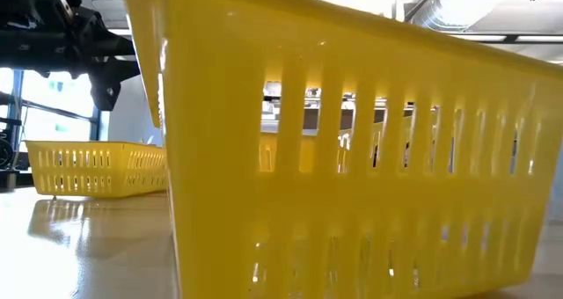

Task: Stack baskets on shelf by color
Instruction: Put the bottom transparent bin on the shelf

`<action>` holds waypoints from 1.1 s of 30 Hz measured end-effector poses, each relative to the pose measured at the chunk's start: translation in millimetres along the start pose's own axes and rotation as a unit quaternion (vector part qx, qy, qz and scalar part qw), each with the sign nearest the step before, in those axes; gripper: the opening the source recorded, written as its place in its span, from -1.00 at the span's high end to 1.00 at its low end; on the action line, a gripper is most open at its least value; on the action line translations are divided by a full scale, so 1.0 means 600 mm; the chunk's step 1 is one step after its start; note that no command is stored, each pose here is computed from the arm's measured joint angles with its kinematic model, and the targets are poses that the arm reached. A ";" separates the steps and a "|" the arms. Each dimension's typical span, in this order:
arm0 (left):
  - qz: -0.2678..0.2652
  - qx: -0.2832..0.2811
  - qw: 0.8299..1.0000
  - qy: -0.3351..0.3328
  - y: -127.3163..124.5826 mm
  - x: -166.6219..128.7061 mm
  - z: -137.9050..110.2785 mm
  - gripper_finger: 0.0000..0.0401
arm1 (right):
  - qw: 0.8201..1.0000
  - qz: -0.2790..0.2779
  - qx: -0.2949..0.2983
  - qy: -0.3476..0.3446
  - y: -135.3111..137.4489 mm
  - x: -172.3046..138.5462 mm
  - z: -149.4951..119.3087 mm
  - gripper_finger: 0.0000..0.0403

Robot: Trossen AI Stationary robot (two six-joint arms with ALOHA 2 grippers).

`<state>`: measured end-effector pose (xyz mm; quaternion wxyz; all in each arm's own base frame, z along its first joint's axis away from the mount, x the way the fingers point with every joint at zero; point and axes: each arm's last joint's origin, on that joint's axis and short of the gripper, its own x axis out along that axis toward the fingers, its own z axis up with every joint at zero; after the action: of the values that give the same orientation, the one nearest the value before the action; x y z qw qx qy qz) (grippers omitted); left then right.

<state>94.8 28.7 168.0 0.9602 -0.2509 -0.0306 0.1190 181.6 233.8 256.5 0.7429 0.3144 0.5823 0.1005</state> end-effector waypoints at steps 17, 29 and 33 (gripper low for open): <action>0.001 -0.006 1.000 -0.001 0.000 0.000 0.000 0.35 | 0.998 -0.047 -0.023 0.023 0.000 0.089 -0.027 0.32; 0.001 -0.006 1.000 -0.001 0.000 0.000 0.000 0.35 | 0.998 -0.060 -0.022 0.027 -0.006 0.126 -0.027 0.32; 0.001 -0.005 1.000 -0.001 0.000 0.000 0.000 0.35 | 0.996 -0.073 -0.020 0.047 -0.013 0.141 -0.030 0.32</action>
<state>94.7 28.8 168.1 0.9586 -0.2559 -0.0319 0.1205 188.9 277.7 182.0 0.7260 0.2514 0.6360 0.0722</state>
